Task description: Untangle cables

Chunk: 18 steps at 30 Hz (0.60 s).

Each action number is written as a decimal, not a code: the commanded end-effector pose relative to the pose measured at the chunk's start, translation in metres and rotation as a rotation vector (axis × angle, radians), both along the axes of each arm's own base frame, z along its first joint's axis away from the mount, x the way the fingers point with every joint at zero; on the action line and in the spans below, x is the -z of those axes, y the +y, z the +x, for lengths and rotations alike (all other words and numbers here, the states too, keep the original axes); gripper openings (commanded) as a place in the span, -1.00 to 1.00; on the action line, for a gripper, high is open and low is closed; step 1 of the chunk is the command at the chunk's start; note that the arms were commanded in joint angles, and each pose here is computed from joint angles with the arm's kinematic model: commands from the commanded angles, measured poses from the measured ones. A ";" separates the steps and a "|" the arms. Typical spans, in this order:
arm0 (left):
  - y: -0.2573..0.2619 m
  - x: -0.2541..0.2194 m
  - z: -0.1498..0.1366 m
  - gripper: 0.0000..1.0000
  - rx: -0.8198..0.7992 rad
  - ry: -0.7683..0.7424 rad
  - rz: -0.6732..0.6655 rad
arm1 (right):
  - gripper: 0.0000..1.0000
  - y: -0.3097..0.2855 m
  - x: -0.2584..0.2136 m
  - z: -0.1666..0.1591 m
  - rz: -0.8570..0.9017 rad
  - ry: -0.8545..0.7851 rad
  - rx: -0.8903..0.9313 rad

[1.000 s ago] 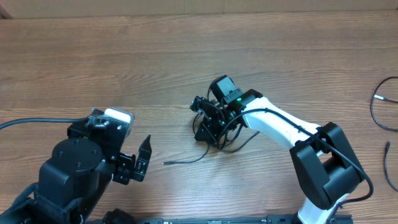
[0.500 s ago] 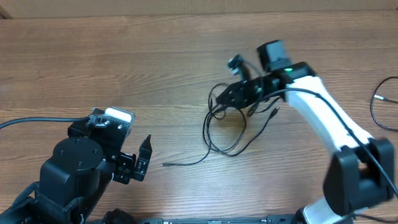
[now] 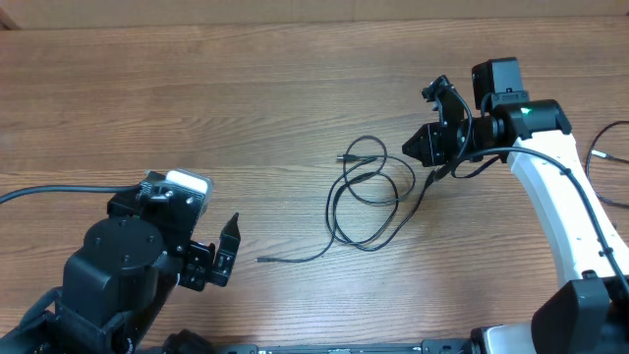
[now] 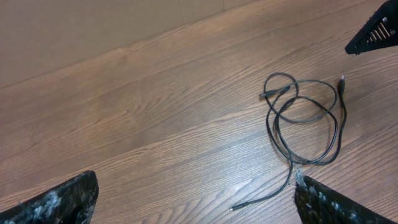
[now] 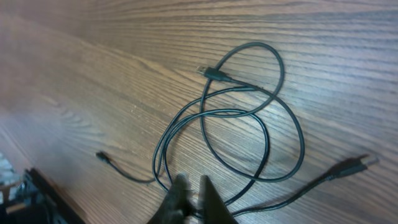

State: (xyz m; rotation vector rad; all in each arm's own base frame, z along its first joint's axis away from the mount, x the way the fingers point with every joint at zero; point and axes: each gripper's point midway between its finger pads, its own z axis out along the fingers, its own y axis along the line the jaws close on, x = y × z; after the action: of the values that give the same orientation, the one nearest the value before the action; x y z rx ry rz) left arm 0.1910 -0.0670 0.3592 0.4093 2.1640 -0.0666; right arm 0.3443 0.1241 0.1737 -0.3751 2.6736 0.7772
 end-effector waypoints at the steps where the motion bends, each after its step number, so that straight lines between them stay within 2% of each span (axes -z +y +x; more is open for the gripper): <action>1: 0.003 -0.003 0.001 1.00 -0.006 -0.013 0.015 | -0.04 -0.004 0.005 -0.004 -0.026 0.001 0.005; 2: 0.003 -0.003 0.001 1.00 -0.006 -0.013 0.015 | 0.56 -0.003 0.011 -0.008 -0.024 0.022 0.003; 5: 0.003 -0.003 0.001 0.99 -0.006 -0.013 0.015 | 0.97 0.004 0.027 -0.021 -0.012 0.082 0.003; 11: 0.003 -0.003 0.001 0.99 -0.006 -0.013 0.015 | 1.00 0.051 0.033 -0.046 0.184 0.141 -0.103; 15: 0.003 -0.003 0.001 1.00 -0.006 -0.013 0.015 | 1.00 0.080 0.043 -0.053 0.191 0.116 -0.160; 18: 0.003 -0.003 0.001 1.00 -0.006 -0.012 0.015 | 1.00 0.091 0.054 -0.051 0.150 0.121 -0.101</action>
State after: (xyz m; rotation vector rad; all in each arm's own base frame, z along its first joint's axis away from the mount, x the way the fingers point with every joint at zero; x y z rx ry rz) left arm 0.1910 -0.0670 0.3592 0.4093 2.1640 -0.0666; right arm 0.2977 0.2058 0.1248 -0.5295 2.6571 1.0800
